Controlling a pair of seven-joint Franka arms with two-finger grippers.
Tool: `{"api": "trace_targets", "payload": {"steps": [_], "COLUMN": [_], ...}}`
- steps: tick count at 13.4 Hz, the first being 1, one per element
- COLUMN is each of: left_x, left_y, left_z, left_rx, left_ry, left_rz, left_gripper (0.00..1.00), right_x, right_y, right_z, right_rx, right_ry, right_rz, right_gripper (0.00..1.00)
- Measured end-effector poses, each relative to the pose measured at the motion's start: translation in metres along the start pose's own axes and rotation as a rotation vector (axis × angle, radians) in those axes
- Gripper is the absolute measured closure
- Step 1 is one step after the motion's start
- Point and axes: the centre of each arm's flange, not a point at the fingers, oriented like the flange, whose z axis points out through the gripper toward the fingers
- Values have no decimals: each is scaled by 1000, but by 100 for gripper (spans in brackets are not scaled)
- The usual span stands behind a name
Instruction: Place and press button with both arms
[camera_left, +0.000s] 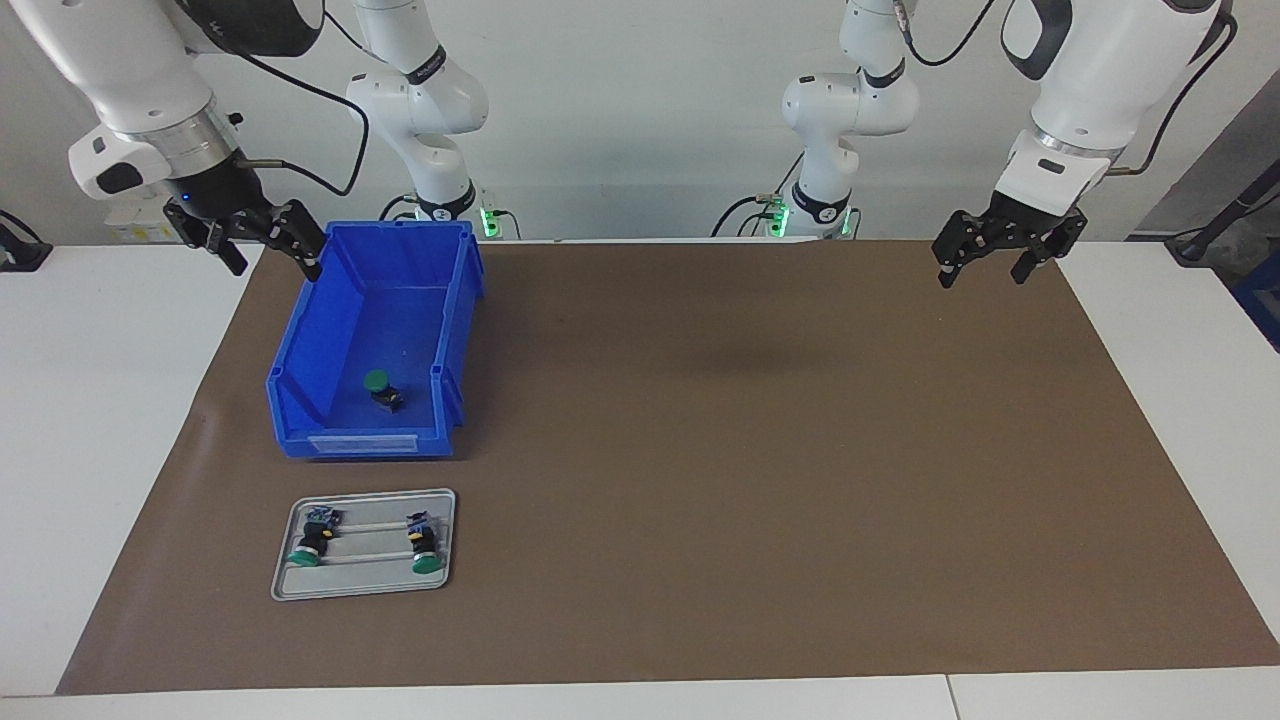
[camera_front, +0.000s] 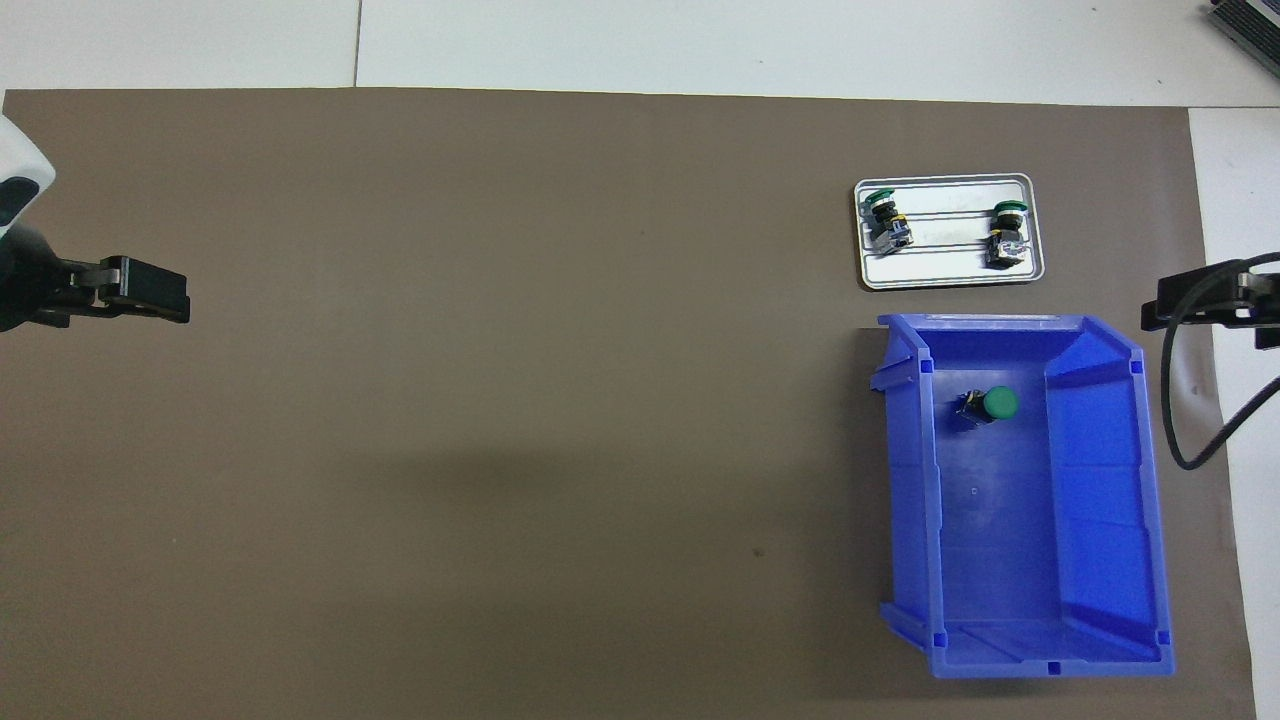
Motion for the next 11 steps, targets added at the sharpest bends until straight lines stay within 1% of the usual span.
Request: {"api": "trace_targets", "payload": {"steps": [4,11], "left_x": [0,0], "left_y": [0,0], "left_z": [0,0], "left_rx": [0,0], "left_ry": [0,0], "left_rz": [0,0], "left_gripper": [0,0], "right_x": [-2,0], "right_y": [0,-2], "right_z": [6,4], "right_rx": [-4,-3], "right_ry": [-28,-8], "right_rz": [1,-7], "right_gripper": [0,0]}}
